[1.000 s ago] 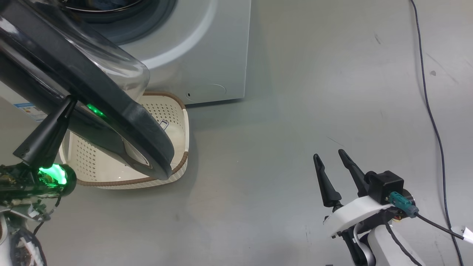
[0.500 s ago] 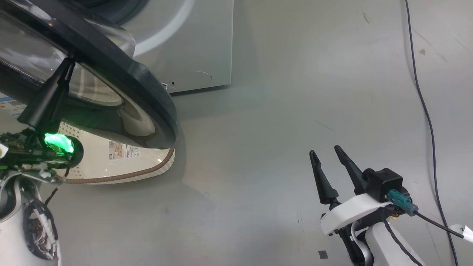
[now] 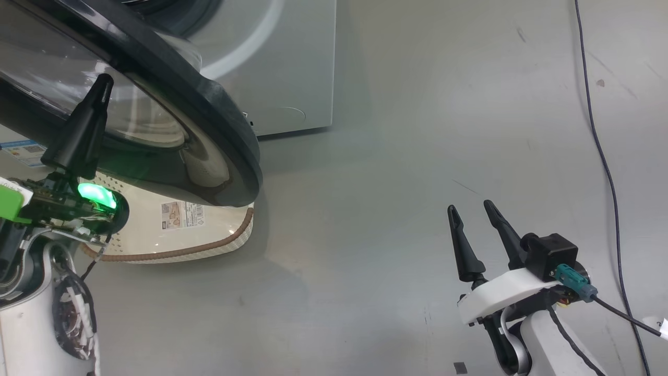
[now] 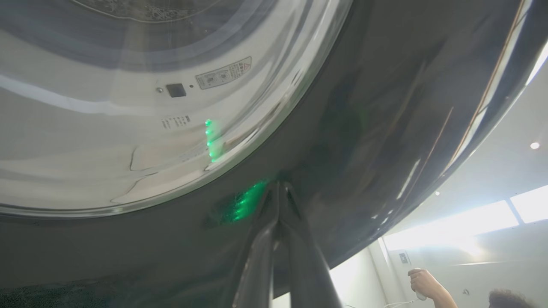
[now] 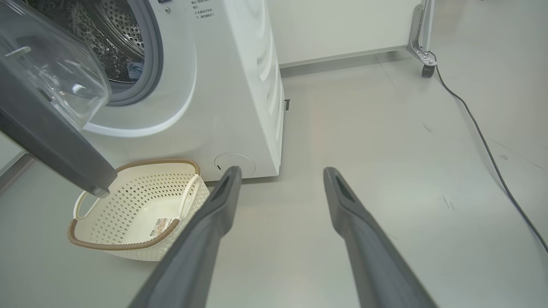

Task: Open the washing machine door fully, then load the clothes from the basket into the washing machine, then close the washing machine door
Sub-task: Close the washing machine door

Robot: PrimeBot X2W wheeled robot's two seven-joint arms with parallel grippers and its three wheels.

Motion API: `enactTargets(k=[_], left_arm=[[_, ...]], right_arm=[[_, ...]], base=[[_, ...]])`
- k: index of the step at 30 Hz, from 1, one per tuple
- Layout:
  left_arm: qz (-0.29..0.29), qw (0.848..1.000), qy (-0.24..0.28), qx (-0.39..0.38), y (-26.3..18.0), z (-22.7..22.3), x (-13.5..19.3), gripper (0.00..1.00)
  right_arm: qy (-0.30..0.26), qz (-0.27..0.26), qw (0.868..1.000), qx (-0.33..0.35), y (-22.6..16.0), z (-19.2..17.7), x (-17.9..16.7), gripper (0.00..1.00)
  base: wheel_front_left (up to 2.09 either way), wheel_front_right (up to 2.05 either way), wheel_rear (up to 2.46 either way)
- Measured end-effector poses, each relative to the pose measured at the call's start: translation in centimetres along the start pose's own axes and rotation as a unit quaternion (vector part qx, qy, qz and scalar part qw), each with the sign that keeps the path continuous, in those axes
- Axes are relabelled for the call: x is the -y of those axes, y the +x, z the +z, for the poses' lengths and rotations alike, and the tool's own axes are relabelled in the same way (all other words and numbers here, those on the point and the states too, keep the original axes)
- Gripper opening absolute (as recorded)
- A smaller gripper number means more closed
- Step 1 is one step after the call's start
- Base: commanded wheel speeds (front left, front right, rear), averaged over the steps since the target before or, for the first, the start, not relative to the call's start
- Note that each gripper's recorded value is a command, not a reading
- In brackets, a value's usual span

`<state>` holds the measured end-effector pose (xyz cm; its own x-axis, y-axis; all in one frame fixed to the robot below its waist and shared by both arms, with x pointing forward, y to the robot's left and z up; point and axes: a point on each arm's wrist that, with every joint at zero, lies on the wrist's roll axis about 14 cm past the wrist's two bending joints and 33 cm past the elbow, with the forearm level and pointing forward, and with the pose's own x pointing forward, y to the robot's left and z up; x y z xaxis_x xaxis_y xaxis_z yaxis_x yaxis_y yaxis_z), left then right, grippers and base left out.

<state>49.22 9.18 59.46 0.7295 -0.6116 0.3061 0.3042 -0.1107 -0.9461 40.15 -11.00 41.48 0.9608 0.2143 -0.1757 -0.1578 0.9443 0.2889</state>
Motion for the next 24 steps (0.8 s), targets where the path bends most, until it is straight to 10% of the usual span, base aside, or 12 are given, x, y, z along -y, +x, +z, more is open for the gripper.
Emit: enactTargets(k=[20,24], left_arm=[[0.068,0.985,0.025,0.155,-7.8,3.7,-0.8,0.0],[0.074,0.982,0.024,0.172,-8.8,3.9,-0.9,0.15]], right_arm=[[0.001,0.029,0.999,0.017,0.3,1.2,-2.1,1.0],[0.001,0.03,0.999,0.017,0.1,1.2,-2.3,1.0]], base=[[0.0,0.0,0.0],[0.0,0.0,0.0]])
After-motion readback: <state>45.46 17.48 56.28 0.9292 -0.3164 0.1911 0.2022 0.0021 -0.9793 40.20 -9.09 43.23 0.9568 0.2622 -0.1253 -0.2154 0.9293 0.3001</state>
